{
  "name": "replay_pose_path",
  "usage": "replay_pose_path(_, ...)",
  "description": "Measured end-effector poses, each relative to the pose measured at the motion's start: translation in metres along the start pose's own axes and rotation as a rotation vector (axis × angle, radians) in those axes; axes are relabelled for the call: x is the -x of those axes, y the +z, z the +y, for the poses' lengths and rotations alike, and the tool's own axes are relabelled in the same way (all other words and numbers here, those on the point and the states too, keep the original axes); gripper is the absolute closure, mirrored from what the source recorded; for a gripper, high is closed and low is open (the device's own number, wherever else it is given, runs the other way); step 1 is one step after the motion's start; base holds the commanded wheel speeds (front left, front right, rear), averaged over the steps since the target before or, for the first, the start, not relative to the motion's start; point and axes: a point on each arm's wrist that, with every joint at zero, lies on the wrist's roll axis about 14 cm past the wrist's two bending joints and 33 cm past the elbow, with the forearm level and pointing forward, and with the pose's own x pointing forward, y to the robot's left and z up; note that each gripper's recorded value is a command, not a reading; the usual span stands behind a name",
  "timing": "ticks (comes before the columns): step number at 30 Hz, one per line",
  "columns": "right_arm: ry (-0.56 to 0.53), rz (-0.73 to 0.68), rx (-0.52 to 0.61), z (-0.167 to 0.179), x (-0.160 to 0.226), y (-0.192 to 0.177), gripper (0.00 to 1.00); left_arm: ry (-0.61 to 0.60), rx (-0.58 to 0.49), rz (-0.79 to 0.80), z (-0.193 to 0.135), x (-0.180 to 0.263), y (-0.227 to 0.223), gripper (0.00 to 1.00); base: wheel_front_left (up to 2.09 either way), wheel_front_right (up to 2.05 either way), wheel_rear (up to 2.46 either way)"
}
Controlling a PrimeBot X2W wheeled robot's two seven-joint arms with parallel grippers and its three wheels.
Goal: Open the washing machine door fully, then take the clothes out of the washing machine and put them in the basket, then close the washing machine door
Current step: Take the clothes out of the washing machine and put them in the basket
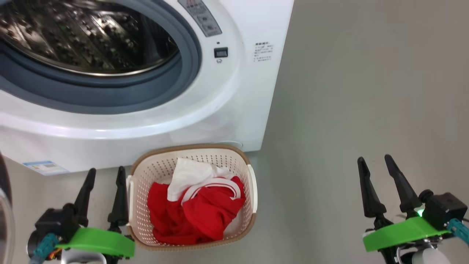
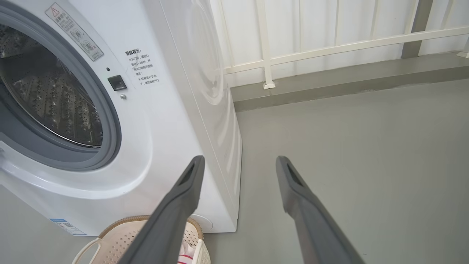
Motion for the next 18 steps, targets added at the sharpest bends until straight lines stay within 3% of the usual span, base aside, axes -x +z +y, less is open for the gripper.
replay_pose_path(18,-0.022,-0.008,-0.005,-0.005,0.033,0.005,0.0,0.053,-0.027,-0.059,0.017,0.052,0.02,0.0,0.0,0.0,0.0)
